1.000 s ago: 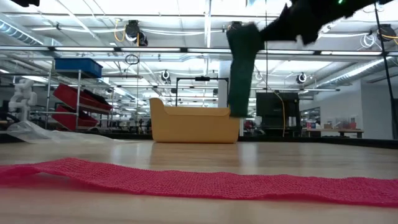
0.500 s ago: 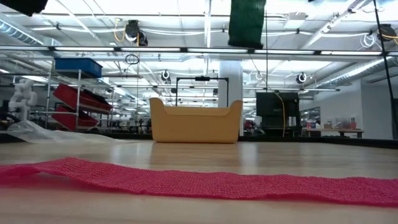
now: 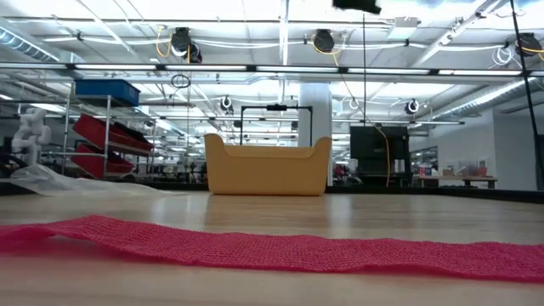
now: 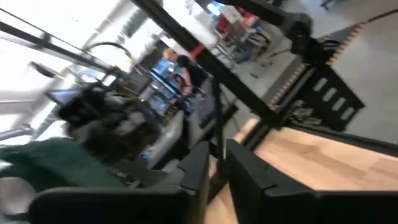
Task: Roll bandage
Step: Roll the green bandage
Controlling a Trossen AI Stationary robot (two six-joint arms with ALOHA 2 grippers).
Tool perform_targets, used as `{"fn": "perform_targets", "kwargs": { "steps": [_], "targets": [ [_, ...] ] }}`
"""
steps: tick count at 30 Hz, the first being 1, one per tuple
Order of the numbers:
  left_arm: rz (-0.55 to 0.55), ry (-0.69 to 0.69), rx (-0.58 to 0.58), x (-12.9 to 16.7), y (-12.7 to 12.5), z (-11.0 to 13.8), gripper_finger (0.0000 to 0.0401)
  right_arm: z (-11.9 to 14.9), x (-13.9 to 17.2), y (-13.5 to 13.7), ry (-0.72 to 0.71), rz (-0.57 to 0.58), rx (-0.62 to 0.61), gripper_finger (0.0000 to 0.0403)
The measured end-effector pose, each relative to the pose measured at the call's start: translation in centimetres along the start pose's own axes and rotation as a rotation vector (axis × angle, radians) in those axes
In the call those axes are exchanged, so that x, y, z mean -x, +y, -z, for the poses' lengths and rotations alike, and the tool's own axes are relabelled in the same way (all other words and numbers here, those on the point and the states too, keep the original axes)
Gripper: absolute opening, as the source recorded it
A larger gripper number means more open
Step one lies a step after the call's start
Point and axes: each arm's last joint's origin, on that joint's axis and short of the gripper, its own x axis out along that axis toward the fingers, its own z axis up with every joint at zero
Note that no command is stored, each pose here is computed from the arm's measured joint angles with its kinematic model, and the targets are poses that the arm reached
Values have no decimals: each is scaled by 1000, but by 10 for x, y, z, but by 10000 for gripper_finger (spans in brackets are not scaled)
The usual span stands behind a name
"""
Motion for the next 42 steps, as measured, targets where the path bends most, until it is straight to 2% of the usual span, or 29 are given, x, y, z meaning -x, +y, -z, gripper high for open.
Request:
{"fn": "perform_targets", "kwargs": {
  "steps": [2, 5, 8, 10, 14, 17, 20, 22, 35, 42],
  "targets": [
    [14, 27, -5, -4, -2, -2, 105, 0, 0, 0, -2, 0, 1, 34],
    [-20, 121, -31, -7, -2, -2, 149, 0, 0, 0, -4, 1, 2, 34],
    [-71, 249, -133, -7, -4, 4, 177, -1, 0, 0, -6, 3, -5, 34],
    [-86, 312, -241, -8, -7, 8, 183, -1, 0, -1, -10, 7, -12, 34],
    [-97, 412, -526, -10, -11, 14, 185, -3, -3, -5, -31, 36, -38, 34],
    [-163, 514, -672, -10, -7, 13, 185, -4, -5, -8, -43, 56, -54, 34],
    [-144, 591, -825, -10, -5, 15, 185, -4, -5, -8, -44, 52, -77, 34],
    [-129, 614, -887, -10, -3, 18, 185, -4, -5, -8, -45, 50, -96, 34],
    [-85, 585, -1004, -13, 5, 28, 185, 0, -5, -6, -14, 33, -191, 34],
    [-39, 558, -1035, -16, 9, 35, 185, 3, -4, -1, -3, -56, -250, 34]
  ]
}}
